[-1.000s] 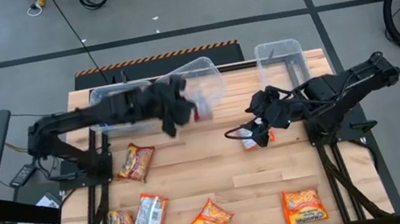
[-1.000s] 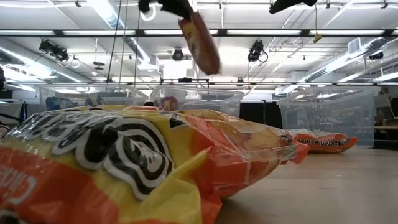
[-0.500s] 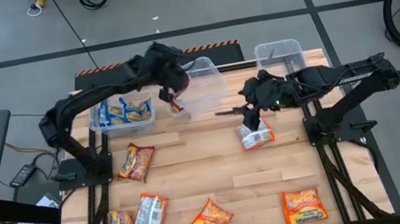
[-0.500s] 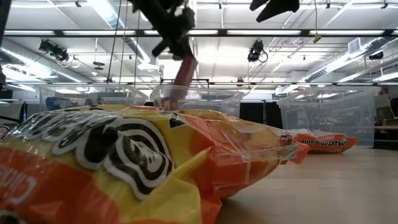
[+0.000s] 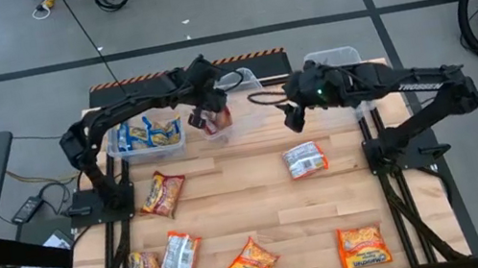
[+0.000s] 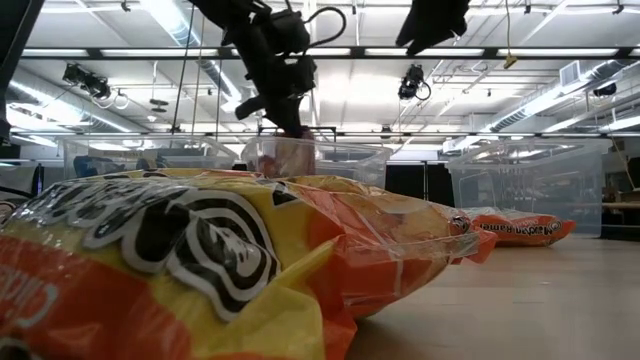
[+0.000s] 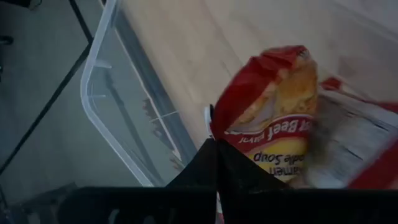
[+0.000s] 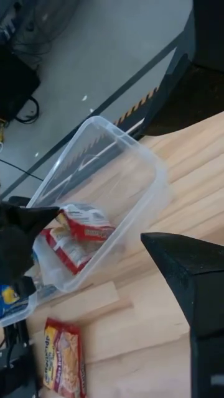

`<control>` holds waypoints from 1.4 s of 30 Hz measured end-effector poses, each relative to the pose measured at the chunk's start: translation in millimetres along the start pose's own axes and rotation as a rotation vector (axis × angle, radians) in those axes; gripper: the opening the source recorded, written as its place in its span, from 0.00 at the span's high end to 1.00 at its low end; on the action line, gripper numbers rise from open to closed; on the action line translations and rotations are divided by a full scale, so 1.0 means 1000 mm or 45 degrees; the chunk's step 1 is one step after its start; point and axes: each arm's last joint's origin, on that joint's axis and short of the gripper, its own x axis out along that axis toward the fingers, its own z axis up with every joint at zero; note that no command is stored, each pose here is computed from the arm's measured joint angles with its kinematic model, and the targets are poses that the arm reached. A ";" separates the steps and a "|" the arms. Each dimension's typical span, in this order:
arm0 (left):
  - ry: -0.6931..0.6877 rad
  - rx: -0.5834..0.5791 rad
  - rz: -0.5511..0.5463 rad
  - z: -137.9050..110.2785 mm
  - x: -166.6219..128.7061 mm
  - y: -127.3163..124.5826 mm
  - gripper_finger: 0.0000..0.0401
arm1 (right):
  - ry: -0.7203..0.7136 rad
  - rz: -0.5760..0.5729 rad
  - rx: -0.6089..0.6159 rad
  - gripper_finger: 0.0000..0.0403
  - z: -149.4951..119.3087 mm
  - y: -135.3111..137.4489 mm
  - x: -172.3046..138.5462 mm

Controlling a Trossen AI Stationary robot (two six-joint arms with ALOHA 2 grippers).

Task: Sort Maruchan noodles
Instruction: Put the right red noodle pack into the center transparent bin, then put the top red noodle pack into the center transparent bin

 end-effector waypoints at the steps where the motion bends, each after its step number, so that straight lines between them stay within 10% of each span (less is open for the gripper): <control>1: -0.010 -0.006 0.003 0.001 -0.002 0.000 1.00 | 0.005 0.003 0.004 0.32 0.000 -0.003 0.001; 24: 0.052 -0.027 -0.185 -0.015 0.031 -0.008 0.99 | 0.044 0.102 0.050 0.32 0.001 -0.024 0.010; 42: 0.115 -0.047 -0.187 -0.004 0.006 -0.016 0.77 | 0.046 0.102 0.041 0.32 0.001 -0.024 0.010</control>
